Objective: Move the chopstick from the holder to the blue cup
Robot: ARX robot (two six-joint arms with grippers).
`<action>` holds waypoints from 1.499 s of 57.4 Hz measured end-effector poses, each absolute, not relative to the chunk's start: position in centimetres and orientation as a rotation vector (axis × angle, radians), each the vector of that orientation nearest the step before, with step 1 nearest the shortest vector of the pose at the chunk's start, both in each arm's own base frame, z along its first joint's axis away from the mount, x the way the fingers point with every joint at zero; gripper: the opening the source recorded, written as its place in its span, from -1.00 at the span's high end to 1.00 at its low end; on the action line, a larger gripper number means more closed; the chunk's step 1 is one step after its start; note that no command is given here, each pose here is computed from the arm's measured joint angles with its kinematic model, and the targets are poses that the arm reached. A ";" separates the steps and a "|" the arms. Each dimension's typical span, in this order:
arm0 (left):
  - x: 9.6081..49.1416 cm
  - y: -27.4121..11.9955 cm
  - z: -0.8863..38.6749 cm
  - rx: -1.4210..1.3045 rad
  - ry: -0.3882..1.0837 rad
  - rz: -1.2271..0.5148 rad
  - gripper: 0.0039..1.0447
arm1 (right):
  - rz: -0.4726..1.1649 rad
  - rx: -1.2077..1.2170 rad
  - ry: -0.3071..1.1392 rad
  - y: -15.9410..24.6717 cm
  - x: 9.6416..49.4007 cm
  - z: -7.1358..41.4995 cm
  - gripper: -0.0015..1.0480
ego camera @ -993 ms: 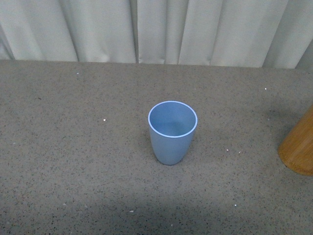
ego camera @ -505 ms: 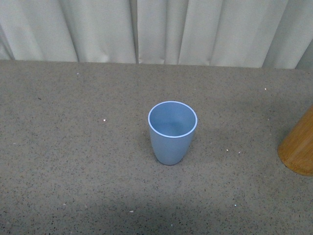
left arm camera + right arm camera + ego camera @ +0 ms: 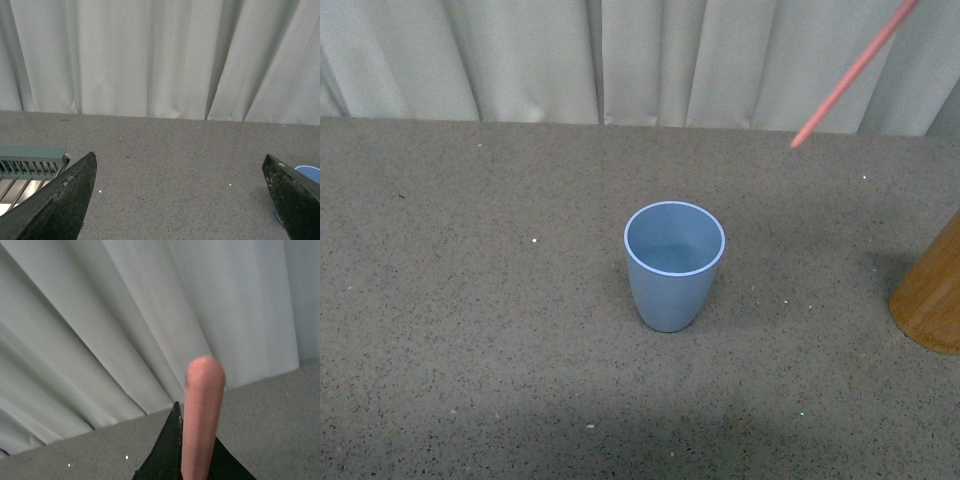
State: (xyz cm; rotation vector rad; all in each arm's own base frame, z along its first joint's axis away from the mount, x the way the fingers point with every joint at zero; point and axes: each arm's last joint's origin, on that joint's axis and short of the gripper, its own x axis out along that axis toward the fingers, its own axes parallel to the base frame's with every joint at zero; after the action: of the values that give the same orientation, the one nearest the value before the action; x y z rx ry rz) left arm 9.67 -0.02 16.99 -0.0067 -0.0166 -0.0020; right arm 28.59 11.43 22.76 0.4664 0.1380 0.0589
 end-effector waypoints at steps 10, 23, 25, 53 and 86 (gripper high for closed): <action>9.7 0.0 17.0 -0.007 -0.017 -0.002 -0.88 | 0.062 0.463 0.221 13.5 29.1 19.8 0.98; 9.7 0.0 17.0 -0.007 -0.017 -0.002 -0.88 | 0.046 0.455 0.270 13.9 29.5 17.7 0.98; 9.7 0.0 17.0 -0.007 -0.017 -0.002 -0.88 | 0.044 0.454 0.272 13.9 29.6 17.6 0.98; 9.7 0.0 17.0 -0.007 -0.017 -0.002 -0.88 | 0.035 0.441 0.278 14.3 29.9 17.4 0.98; 9.7 0.0 17.0 -0.007 -0.017 -0.002 -0.88 | 0.036 0.394 0.280 13.9 29.9 17.6 -0.79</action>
State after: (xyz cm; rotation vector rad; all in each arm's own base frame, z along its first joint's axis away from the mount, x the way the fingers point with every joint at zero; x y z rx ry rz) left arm 9.67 -0.02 16.99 -0.0067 -0.0166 -0.0020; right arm 29.86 13.90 17.62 0.3944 0.2804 0.0361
